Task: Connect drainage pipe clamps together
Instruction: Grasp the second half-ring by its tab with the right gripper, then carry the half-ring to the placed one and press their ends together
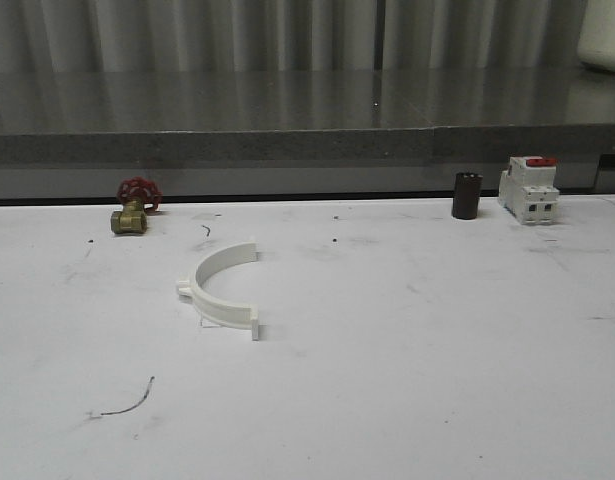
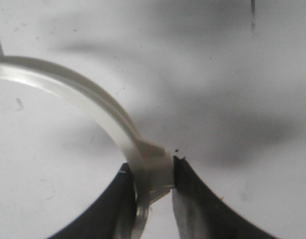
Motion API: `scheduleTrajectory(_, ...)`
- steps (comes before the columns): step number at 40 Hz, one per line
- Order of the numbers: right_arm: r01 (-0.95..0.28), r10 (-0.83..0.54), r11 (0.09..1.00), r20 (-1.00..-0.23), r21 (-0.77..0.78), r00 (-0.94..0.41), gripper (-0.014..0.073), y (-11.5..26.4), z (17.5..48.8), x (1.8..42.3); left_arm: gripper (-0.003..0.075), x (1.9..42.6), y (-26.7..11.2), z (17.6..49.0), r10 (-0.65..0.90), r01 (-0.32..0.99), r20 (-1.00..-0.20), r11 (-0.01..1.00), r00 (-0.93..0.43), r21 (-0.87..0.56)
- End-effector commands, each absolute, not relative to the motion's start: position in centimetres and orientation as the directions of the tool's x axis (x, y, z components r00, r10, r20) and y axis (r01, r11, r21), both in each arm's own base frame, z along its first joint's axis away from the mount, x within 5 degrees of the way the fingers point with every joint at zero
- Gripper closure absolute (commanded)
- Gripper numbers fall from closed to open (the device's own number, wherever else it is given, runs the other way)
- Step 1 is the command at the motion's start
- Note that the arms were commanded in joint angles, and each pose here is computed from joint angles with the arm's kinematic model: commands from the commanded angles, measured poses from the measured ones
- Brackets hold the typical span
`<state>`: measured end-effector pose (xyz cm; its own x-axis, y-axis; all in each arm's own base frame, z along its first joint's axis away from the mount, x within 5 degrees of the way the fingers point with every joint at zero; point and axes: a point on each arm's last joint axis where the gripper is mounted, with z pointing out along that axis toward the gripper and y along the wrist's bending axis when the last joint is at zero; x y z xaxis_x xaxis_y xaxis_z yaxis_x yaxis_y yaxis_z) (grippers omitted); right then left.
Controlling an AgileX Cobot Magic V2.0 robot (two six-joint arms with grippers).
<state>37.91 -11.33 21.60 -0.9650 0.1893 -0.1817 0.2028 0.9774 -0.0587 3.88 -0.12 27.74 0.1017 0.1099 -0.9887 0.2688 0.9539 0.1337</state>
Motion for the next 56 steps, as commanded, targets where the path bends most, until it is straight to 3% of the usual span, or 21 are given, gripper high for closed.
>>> scheduleTrajectory(1, 0.239, 0.206, 0.966, -0.277, -0.094, -0.939, 0.0418, -8.9, 25.7, 37.8, 0.0741, 3.6, -0.3, 29.1, 0.089, 0.288, -0.979, 0.947, 0.182, 0.140)
scheduleTrajectory(9, 0.251, 0.213, 0.961, -0.269, -0.115, -0.939, 0.0419, -1.2, 26.0, 38.3, 0.0741, 3.6, -0.3, 29.1, 0.089, 0.288, -0.979, 0.947, 0.182, 0.140)
scheduleTrajectory(18, 0.170, 0.152, 0.985, -0.334, -0.025, -0.930, 0.0419, 8.6, 26.0, 38.0, 0.0741, 3.6, -0.3, 29.1, 0.089, 0.288, -0.979, 0.947, 0.182, 0.140)
scheduleTrajectory(26, 0.121, 0.118, 0.993, -0.343, 0.015, -0.932, 0.0419, 14.0, 25.2, 37.4, 0.0741, 3.6, -0.3, 29.1, 0.089, 0.288, -0.979, 0.947, 0.182, 0.140)
scheduleTrajectory(40, 0.080, 0.092, 0.996, -0.318, 0.048, -0.944, 0.0419, 20.7, 23.2, 38.3, 0.0741, 3.6, -0.3, 29.1, 0.089, 0.288, -0.979, 0.947, 0.182, 0.140)
scheduleTrajectory(56, 0.052, 0.072, 0.996, -0.309, 0.073, -0.948, 0.0419, 23.9, 22.0, 39.8, 0.0741, 3.6, -0.3, 29.1, 0.089, 0.288, -0.979, 0.947, 0.182, 0.140)
